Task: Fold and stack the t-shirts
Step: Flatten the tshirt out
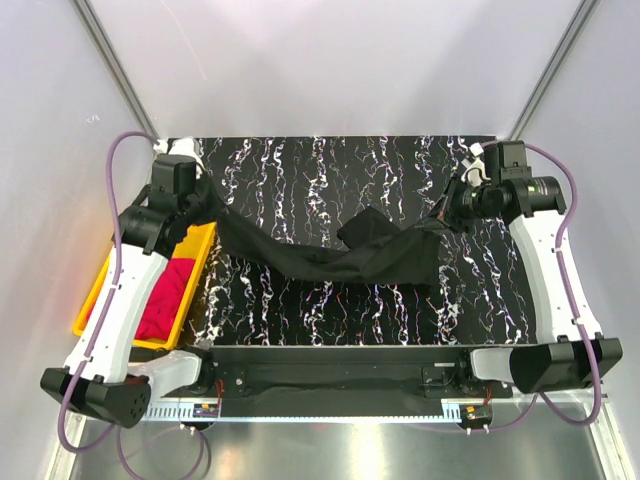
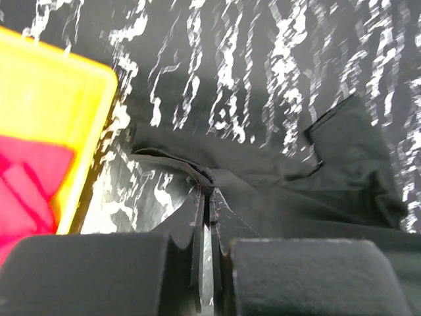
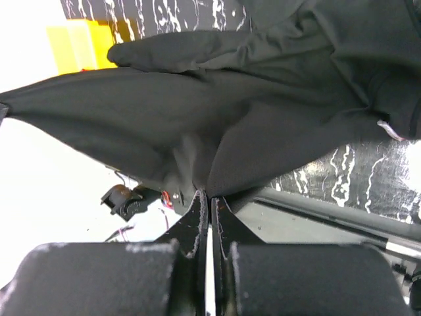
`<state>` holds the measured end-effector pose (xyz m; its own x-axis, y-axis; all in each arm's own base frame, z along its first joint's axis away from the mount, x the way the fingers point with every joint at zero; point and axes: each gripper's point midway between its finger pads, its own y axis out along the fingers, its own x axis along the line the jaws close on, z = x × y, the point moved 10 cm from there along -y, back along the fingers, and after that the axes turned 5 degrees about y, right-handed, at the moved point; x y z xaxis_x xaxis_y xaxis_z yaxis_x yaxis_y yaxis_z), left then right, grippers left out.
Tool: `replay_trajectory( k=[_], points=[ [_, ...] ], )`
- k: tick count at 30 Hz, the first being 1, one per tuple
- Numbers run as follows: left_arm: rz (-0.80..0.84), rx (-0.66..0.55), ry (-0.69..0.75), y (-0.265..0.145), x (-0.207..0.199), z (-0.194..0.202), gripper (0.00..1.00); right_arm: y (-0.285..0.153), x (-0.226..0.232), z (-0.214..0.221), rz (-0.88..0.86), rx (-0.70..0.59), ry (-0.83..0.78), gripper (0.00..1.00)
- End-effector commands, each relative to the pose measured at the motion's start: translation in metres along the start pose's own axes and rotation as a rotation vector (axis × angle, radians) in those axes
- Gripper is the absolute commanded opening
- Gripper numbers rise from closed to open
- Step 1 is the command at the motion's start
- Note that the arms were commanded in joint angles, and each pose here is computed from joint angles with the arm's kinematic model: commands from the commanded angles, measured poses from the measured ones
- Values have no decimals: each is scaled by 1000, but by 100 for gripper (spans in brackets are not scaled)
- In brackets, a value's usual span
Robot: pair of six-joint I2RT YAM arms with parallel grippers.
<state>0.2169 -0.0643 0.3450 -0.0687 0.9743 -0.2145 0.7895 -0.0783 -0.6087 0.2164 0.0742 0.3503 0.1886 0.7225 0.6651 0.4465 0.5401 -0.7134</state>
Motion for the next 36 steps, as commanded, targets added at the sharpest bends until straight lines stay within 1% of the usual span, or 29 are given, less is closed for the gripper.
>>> replay_trajectory(
  k=[1,2,4,5,6,7,8,9,10,11,12,14,15,16,17,18,19,20,21,22,24,25,26,28,29,32,33,35,36],
  points=[
    [88,-124,22,-25,-8,-24,0,-25,12,8,-56,-78,-57,0],
    [90,-123,26,-27,-6,-20,0,-22,6,16,-57,-36,-37,0],
    [68,-72,17,-25,1,1,0,-28,-2,38,-64,29,-4,0],
    [51,-71,9,-35,8,13,0,-21,-12,52,-82,121,43,0],
    [17,-9,8,-26,16,34,0,-26,-17,67,-101,145,53,0],
    [-5,14,0,-25,20,46,0,-19,-32,83,-67,225,103,0],
    [-24,36,0,-30,27,59,0,-18,-40,90,-39,246,113,0],
    [-60,93,1,-23,33,75,0,-19,-47,99,-6,265,122,0],
    [-104,109,-12,-21,38,81,0,-15,-53,102,27,272,131,0],
    [-139,156,-8,-16,41,88,0,-6,-62,101,92,278,147,0],
    [-167,173,-10,-12,42,88,0,-2,-64,96,124,272,157,0],
    [-235,180,-20,-4,43,82,0,10,-64,77,168,202,152,0],
    [-264,207,-17,8,41,75,0,27,-64,59,187,187,155,0],
    [-292,213,-25,15,40,70,0,34,-62,46,203,158,144,0],
    [-295,228,-19,25,37,66,0,44,-62,35,209,151,138,0],
    [-290,230,-14,31,34,58,0,65,-67,20,242,177,162,0],
    [-291,291,13,51,31,60,0,78,-68,5,237,149,142,0],
    [-279,291,19,60,28,56,0,87,-67,-8,248,133,121,0],
    [-266,291,28,68,25,51,0,108,-76,-20,281,178,136,0],
    [-268,339,52,86,24,54,0,116,-78,-27,292,193,129,0],
    [-244,357,64,106,20,53,0,140,-89,-40,328,216,117,0],
    [-238,400,81,120,19,58,0,146,-93,-44,344,217,103,0],
    [-236,405,83,130,19,59,0,159,-101,-47,362,246,111,0],
    [-226,429,92,144,18,64,0,170,-107,-52,376,243,100,0],
    [-231,459,97,156,18,69,0,175,-110,-53,384,254,99,3],
    [-217,478,101,166,15,68,0,182,-117,-55,421,269,81,15],
    [-214,476,100,165,15,67,0,179,-118,-55,435,263,71,25],
    [-201,460,96,163,14,65,0,171,-121,-56,492,226,46,32],
    [-192,445,93,157,14,65,0,161,-118,-56,501,199,34,40]
  ],
)
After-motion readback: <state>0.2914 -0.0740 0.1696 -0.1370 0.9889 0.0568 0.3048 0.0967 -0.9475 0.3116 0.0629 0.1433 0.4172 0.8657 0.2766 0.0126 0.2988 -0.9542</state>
